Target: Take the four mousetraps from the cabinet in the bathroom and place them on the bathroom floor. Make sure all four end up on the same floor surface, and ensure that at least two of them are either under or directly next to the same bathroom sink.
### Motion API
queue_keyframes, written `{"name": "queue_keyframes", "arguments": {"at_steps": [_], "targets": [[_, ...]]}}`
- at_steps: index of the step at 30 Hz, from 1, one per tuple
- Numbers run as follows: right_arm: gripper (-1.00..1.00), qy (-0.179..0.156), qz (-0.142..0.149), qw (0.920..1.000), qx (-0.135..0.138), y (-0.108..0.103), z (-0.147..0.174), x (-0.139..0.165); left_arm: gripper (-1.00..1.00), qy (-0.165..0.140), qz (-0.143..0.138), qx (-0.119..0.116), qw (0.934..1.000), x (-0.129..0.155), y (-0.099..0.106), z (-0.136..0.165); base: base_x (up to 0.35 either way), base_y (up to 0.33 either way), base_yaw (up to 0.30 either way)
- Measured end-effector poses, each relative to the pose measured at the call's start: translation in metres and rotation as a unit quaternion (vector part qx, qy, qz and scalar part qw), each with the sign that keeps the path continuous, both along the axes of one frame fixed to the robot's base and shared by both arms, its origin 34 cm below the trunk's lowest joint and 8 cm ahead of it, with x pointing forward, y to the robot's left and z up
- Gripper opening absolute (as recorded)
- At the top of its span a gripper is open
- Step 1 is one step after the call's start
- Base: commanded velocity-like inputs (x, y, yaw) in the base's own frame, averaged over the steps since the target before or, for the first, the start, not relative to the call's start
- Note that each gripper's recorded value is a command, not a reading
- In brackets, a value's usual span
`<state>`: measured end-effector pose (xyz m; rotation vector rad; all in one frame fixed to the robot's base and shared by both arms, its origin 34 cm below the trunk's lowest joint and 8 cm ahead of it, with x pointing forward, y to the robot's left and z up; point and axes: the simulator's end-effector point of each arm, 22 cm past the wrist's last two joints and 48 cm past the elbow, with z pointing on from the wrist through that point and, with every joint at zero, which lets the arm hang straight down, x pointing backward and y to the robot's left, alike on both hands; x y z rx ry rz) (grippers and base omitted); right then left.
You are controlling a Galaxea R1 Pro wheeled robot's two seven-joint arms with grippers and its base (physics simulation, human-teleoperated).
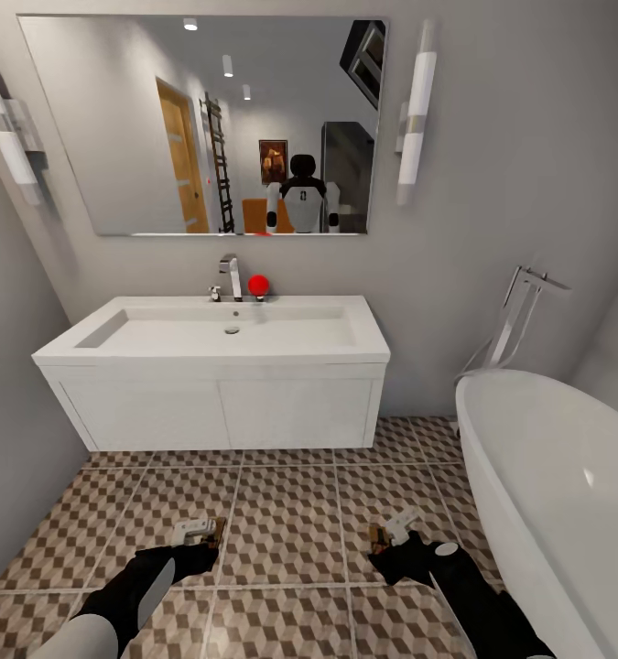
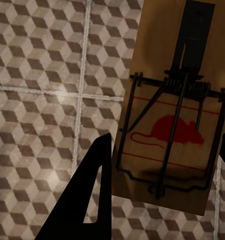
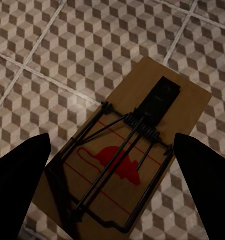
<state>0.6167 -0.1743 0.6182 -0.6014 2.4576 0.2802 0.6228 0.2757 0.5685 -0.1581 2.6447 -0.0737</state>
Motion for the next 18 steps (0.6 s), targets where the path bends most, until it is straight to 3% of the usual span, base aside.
{"name": "queue_keyframes", "arguments": {"at_steps": [18], "targets": [[-1.00,0.001,-0.002,1.0000,0.003,0.001,-0.016,-0.001,-1.00,0.001,0.001,0.000,1.0000,-0.001,0.000,-0.017,0.000,0.000,0.000]]}}
